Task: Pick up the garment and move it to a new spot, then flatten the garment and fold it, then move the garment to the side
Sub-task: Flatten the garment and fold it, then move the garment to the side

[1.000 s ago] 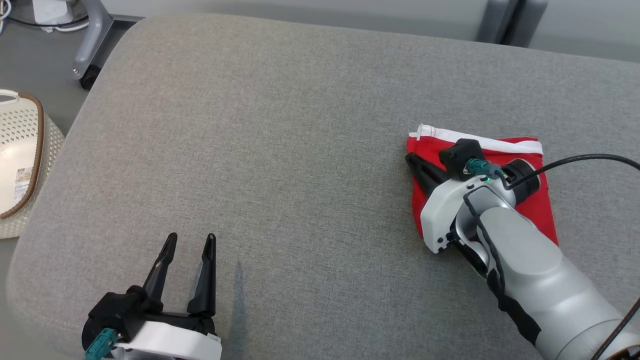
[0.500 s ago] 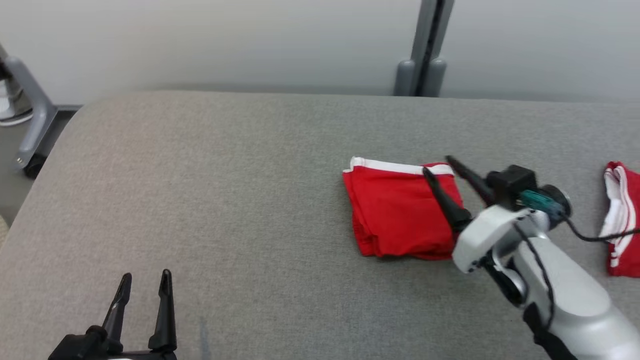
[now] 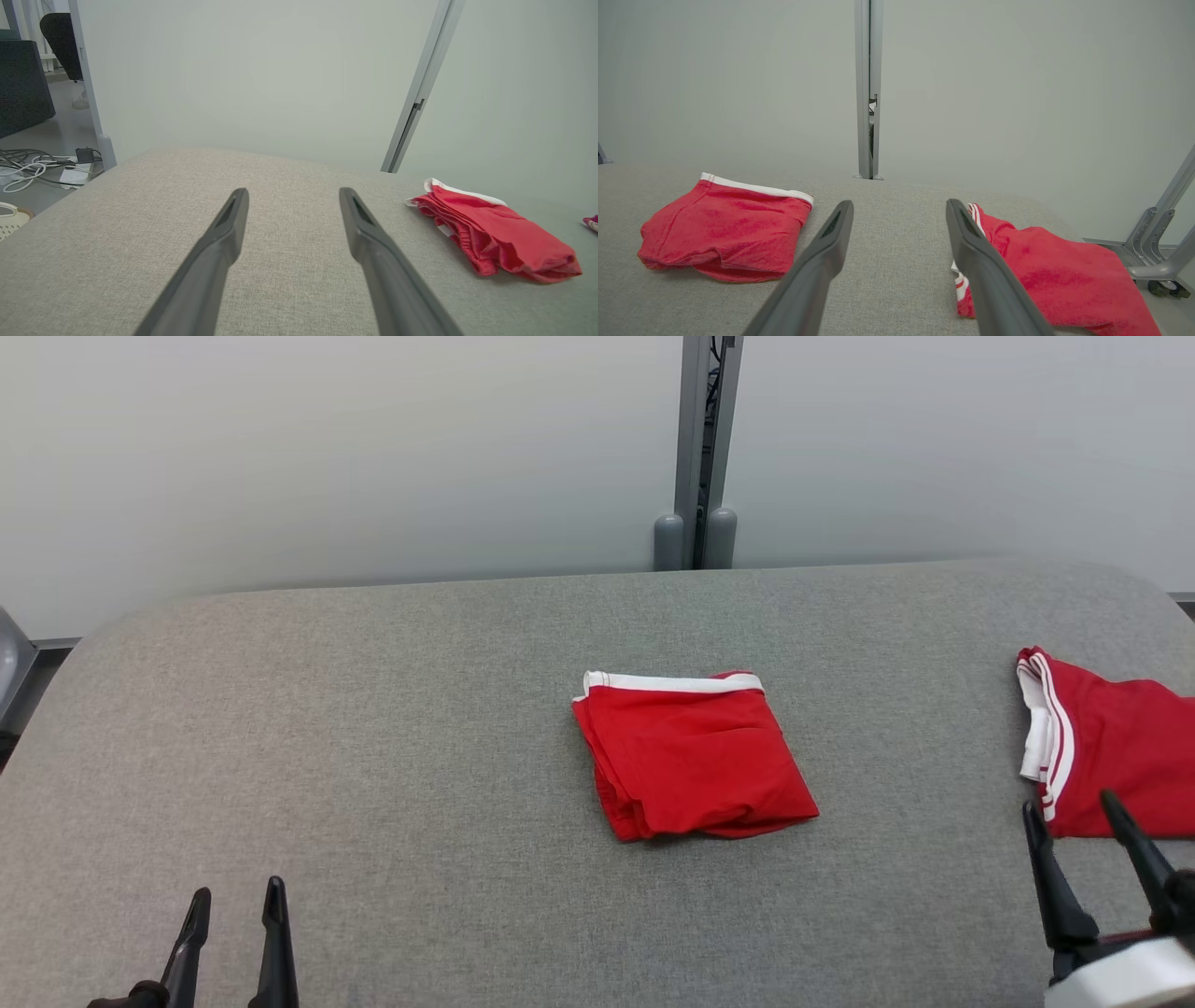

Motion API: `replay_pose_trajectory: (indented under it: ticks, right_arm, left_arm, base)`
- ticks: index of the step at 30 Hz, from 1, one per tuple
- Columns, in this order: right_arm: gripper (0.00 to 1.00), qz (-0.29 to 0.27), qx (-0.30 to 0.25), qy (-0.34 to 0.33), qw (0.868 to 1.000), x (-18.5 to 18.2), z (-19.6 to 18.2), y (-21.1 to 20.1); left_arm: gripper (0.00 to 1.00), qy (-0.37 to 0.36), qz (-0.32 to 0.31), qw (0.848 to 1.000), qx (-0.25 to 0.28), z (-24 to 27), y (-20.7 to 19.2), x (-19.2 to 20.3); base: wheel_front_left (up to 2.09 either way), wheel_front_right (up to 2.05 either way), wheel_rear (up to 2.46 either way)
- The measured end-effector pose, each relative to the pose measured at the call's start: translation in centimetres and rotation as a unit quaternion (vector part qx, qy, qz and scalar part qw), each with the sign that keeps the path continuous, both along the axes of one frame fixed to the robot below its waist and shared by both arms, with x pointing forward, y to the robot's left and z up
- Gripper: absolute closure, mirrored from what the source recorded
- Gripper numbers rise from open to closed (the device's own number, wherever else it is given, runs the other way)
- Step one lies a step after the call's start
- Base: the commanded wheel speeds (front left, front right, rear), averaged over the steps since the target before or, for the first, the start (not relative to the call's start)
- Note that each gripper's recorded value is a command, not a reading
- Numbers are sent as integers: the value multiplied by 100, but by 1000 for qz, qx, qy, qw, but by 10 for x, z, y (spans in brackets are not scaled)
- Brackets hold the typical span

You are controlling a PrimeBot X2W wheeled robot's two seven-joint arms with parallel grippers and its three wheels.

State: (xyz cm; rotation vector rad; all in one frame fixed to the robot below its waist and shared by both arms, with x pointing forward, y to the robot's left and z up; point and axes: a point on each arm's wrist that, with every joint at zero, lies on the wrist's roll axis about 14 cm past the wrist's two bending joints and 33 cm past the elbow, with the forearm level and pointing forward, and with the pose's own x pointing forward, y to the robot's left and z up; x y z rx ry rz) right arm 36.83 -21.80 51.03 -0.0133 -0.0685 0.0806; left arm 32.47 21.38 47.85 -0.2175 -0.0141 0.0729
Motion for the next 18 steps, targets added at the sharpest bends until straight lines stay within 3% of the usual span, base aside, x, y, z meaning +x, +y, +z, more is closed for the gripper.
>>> replay_pose_trajectory:
  ticks: [7, 15, 18]
  right_arm:
    - [0, -40, 7, 32, 999, -28, -25, -13]
    - [0, -31, 22, 20, 999, -19, -18, -2]
    - [0, -18, 62, 23, 998, -6, -19, 11]
  left_arm:
    - [0, 8, 3, 1000, 3, -5, 3, -5]
    - [0, 4, -2, 1000, 6, -2, 0, -6]
    - [0, 3, -4, 1000, 7, -1, -2, -4]
  base:
    - [0, 0, 0]
    - [0, 0, 0]
    - [0, 0, 0]
